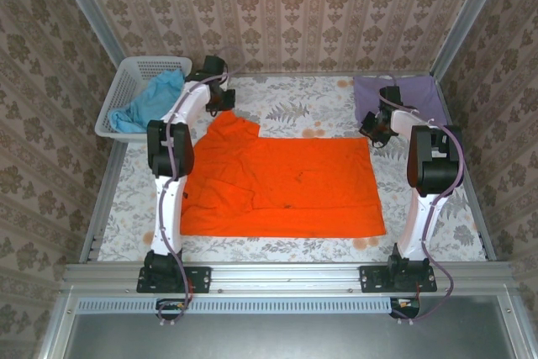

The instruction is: Fold and stack the t-shirts

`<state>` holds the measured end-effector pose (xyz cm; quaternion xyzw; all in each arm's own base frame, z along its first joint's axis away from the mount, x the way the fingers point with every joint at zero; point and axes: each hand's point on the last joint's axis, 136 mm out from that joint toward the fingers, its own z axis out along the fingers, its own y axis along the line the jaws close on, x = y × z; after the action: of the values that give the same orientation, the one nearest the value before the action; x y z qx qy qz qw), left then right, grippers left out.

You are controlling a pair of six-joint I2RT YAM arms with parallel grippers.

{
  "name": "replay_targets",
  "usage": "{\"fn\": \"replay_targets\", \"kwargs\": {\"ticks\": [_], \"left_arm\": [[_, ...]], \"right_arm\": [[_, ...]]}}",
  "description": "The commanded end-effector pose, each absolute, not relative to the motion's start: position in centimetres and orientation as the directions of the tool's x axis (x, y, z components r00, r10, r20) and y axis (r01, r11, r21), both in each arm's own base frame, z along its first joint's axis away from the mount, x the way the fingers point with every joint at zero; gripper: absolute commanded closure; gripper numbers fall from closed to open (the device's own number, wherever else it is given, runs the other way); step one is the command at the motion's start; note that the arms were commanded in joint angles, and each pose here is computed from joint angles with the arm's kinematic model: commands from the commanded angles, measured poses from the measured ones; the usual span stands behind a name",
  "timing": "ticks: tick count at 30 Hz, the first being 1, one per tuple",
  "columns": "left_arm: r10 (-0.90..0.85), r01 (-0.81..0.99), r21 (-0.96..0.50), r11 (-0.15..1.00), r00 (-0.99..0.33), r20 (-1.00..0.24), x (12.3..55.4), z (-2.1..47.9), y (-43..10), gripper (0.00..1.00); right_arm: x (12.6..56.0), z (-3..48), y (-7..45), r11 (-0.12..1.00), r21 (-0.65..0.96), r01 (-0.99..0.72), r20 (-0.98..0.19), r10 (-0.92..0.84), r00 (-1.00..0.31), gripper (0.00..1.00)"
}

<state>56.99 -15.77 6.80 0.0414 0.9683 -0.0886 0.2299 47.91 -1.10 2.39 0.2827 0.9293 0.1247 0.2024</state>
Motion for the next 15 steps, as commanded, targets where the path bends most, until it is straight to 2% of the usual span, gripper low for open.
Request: {"fn": "replay_targets", "kwargs": {"ticks": [1, 6, 11, 15], "left_arm": [[0.048, 0.132, -0.136, 0.982, -0.865, -0.499, 57.0, 9.6, -15.4, 1.00], [0.058, 0.137, -0.123, 0.983, -0.864, -0.500, 56.5, 9.8, -15.1, 1.00], [0.062, 0.141, -0.118, 0.983, -0.859, -0.508, 56.0, 10.3, -14.8, 1.00], [0.066, 0.146, -0.116, 0.982, -0.854, -0.516, 55.9, 10.7, -14.8, 1.00]], "right_arm": [[47.1, 2.0, -0.5, 0.812, 0.341, 0.475, -0.272, 0.568, -0.777, 0.81], [46.6, 1.8, -0.7, 0.814, 0.321, 0.485, -0.264, 0.568, -0.779, 0.80], [45.9, 1.9, -1.3, 0.815, 0.294, 0.499, -0.277, 0.573, -0.772, 0.66], [45.9, 1.8, -1.0, 0.815, 0.306, 0.491, -0.270, 0.569, -0.777, 0.67]]}}
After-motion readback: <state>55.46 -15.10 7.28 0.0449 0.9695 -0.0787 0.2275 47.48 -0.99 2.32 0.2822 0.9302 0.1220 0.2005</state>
